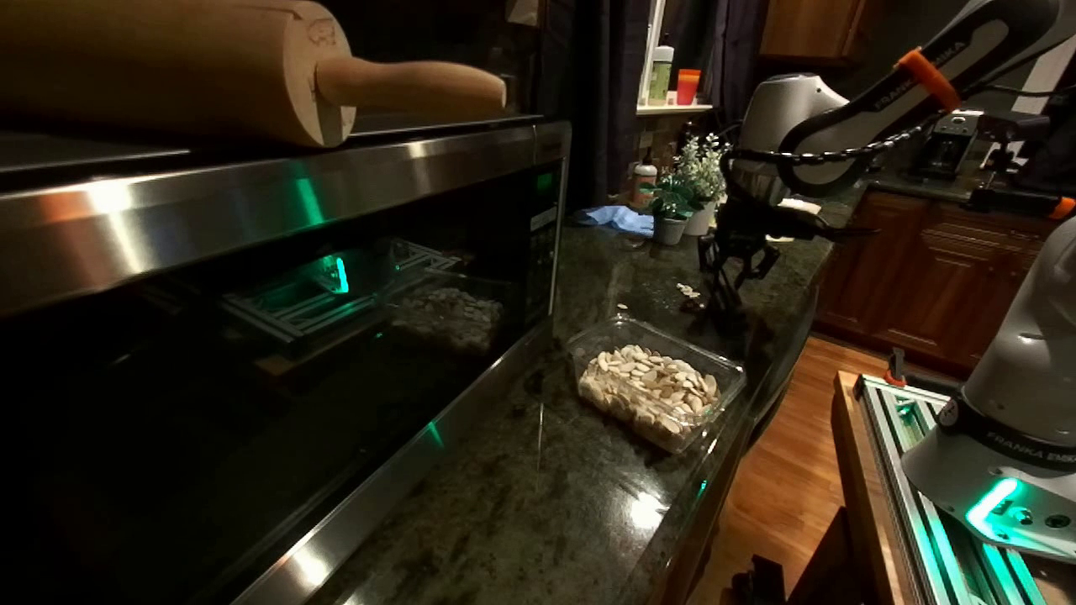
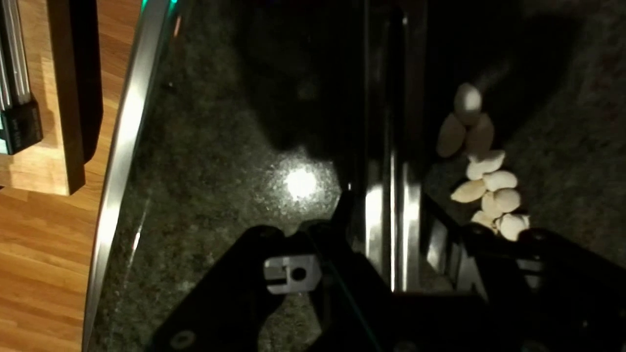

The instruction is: Use the tongs to pick up a bean and put it inside the container

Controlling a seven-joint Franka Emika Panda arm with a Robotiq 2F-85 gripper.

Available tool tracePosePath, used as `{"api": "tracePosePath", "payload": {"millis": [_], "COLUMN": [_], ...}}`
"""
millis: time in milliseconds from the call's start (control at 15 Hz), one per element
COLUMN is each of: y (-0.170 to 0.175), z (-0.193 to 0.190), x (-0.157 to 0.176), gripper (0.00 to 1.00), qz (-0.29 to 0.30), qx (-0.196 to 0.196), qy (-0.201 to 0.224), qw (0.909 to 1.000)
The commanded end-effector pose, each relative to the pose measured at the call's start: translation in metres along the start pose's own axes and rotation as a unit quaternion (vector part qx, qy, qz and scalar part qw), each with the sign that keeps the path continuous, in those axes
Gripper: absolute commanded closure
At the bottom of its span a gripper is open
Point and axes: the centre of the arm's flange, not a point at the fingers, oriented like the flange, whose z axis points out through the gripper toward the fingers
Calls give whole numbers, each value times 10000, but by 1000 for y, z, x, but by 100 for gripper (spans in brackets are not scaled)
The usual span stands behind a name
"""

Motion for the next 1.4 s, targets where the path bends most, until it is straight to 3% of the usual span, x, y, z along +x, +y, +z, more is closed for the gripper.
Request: {"api": "tracePosePath", "payload": {"millis": [0, 733, 1333], "y": [36, 21, 18], "z": [-21, -55, -39], "x": [-45, -115, -118], "gripper": [92, 92, 91], "qz": [-200, -1197, -1539], "qx": [79, -222, -304], "qy": [48, -134, -162], "qw": [9998, 9925, 9875]}}
